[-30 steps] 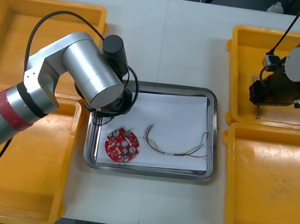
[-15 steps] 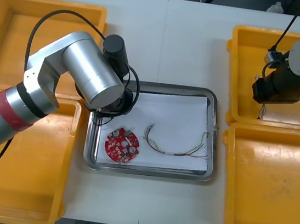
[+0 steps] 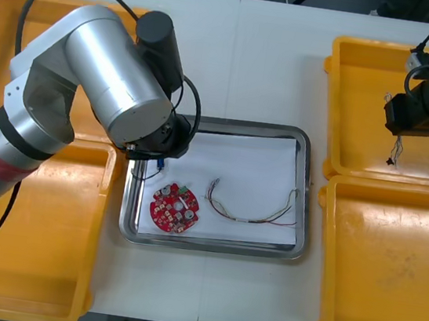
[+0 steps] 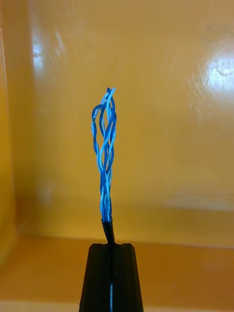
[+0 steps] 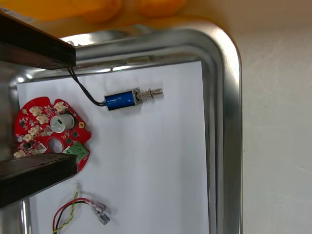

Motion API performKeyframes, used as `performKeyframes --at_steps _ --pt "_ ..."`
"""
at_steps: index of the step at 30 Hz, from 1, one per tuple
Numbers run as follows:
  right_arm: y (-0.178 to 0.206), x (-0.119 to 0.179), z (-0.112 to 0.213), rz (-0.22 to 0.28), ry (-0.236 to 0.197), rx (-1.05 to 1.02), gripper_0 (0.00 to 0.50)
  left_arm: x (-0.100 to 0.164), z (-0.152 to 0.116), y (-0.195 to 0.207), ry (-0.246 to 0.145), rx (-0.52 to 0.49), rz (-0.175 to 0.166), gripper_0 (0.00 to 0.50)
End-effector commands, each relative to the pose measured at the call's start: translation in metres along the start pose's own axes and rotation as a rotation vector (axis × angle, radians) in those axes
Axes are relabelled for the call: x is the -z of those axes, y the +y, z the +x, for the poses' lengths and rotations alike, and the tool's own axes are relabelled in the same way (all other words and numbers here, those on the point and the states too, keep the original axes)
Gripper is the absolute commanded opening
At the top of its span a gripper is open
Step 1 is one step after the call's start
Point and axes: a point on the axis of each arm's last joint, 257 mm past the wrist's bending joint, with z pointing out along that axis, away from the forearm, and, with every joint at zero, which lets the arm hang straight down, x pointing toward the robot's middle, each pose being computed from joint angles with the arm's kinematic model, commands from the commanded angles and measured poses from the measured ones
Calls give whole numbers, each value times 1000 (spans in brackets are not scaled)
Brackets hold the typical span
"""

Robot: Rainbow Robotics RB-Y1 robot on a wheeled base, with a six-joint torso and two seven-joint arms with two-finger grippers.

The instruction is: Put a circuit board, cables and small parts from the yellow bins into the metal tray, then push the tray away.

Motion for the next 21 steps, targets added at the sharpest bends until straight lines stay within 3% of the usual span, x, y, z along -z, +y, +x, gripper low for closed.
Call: performKeyframes --at_steps 1,6,10,15,21 --pt "-3 42 -21 9 -55 64 0 40 -29 -6 -48 -51 31 500" --pt "11 61 -24 -7 -59 115 0 56 -48 13 -66 -29 22 500" --pt "31 76 -26 -68 -62 171 0 67 -65 35 -65 -32 32 500" --pt "58 96 -36 -131 -110 248 0 77 -83 59 -57 -23 55 500" --pt "90 109 -36 -167 -136 376 0 81 -100 85 -49 -46 28 500"
